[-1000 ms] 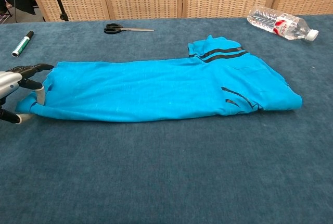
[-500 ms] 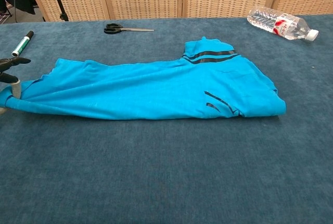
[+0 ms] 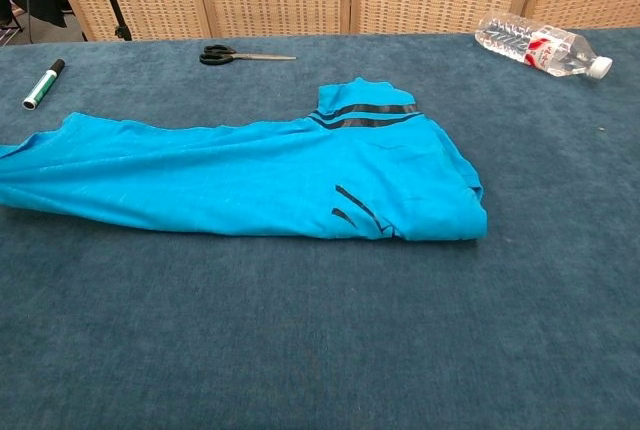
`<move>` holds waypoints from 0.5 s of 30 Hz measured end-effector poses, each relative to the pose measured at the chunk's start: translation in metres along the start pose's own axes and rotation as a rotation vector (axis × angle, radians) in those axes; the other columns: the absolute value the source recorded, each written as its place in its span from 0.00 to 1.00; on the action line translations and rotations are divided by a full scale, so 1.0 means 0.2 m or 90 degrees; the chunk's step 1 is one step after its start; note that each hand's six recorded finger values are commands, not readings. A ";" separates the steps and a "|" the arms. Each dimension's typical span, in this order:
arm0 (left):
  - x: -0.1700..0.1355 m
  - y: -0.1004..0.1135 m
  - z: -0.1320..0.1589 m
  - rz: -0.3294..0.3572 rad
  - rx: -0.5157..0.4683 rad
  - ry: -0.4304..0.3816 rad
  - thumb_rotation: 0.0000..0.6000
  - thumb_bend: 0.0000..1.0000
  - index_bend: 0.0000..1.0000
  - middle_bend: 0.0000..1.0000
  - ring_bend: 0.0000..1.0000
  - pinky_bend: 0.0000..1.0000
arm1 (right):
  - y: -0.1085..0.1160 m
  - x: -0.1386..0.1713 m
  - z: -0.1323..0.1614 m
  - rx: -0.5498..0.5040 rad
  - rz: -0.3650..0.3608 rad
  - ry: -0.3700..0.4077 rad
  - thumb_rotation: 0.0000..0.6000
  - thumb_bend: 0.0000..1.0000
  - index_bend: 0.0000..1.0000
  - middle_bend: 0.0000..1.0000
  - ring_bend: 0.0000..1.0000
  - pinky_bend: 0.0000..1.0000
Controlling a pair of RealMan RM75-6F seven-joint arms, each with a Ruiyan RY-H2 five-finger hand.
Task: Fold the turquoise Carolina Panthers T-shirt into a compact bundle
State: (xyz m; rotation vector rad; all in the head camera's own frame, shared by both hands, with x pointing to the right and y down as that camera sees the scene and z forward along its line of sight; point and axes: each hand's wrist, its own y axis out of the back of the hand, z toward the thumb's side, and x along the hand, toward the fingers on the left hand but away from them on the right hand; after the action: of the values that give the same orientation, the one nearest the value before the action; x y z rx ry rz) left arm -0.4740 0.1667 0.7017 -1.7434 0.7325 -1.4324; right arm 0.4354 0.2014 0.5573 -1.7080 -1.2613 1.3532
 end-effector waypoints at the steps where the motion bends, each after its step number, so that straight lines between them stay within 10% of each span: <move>1: -0.01 0.01 -0.02 0.001 0.003 0.003 1.00 0.64 0.82 0.00 0.00 0.00 | 0.00 0.00 0.00 0.000 0.000 0.000 1.00 0.00 0.00 0.00 0.00 0.00; 15: -0.06 0.11 -0.21 0.022 0.033 0.043 1.00 0.65 0.82 0.00 0.00 0.00 | 0.00 0.00 0.00 0.000 -0.001 -0.001 1.00 0.00 0.00 0.00 0.00 0.00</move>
State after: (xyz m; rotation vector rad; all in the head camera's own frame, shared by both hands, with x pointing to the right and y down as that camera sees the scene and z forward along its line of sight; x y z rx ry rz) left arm -0.5166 0.1561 0.6801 -1.6421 0.7511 -1.4799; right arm 0.4363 0.2012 0.5570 -1.7055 -1.2643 1.3542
